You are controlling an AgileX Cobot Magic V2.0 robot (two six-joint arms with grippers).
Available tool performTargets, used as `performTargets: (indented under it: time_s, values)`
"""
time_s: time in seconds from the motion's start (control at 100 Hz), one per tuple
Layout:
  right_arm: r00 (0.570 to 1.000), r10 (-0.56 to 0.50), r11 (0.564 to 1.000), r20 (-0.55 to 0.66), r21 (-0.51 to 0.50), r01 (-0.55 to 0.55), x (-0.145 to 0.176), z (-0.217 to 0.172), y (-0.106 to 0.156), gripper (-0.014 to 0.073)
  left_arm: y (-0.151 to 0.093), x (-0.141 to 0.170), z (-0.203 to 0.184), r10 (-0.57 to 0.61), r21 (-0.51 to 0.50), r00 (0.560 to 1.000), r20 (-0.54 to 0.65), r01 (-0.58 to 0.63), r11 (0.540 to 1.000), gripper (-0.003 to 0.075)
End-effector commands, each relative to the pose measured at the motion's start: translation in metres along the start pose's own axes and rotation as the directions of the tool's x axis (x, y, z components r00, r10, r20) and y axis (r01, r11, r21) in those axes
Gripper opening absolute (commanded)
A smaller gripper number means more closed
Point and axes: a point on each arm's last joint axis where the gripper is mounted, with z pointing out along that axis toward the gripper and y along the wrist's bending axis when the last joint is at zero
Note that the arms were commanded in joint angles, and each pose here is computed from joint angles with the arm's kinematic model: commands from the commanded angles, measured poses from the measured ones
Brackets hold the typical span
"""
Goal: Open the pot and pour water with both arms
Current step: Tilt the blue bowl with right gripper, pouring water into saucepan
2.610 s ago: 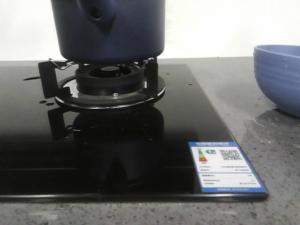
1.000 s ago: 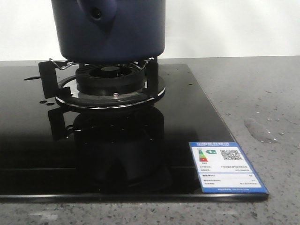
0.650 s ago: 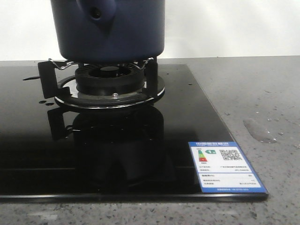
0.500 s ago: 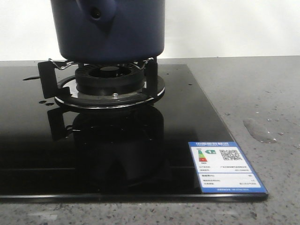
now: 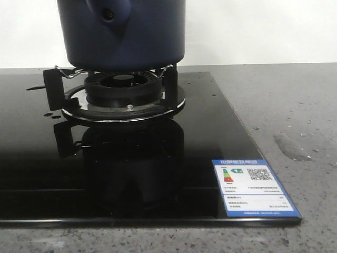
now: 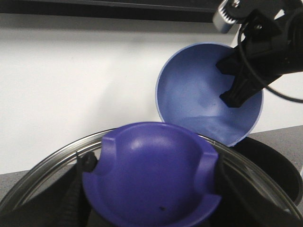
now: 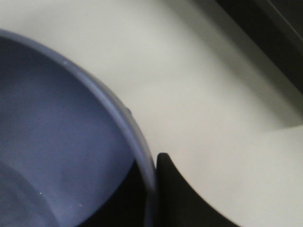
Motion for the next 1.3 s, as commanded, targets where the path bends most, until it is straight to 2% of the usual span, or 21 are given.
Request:
performTargets:
  time_s: [0.0,0.17,0.39,0.67,0.92,1.29]
  values:
    - [0.991,-0.037,0.989,0.125,0.148,0.018,-0.018,-0.028,-0.036,-0.0039,-0.005,-0.014,-0.003,-0.012,0.04,0.999,0.049,0.01,0.999,0.0249]
    - [0.977,-0.145,0.957,0.154,0.272,0.099,-0.026,-0.038,-0.039,-0.0039,-0.009,-0.014,-0.003,-0.015,0.064,0.999,0.048,0.012,0.998,0.0249]
    - [0.975,-0.156,0.951,0.16,0.29,0.104,-0.03,-0.046,-0.033,-0.0041,-0.009,-0.014,-0.003,-0.015,0.065,0.999,0.048,0.012,0.998,0.0249]
    - [0.951,-0.248,0.897,0.186,0.414,0.153,-0.043,-0.073,-0.036,-0.0041,-0.012,-0.013,-0.003,-0.017,0.073,0.999,0.043,0.014,0.997,0.0249]
    - [0.949,-0.261,0.876,0.176,0.457,0.156,-0.047,-0.09,-0.034,-0.0041,-0.012,-0.013,-0.003,-0.017,0.072,0.999,0.043,0.014,0.997,0.0249]
    - [0.963,-0.233,0.88,0.137,0.451,0.149,-0.043,-0.093,-0.033,-0.0041,-0.011,-0.013,-0.003,-0.017,0.071,0.999,0.043,0.014,0.997,0.0248]
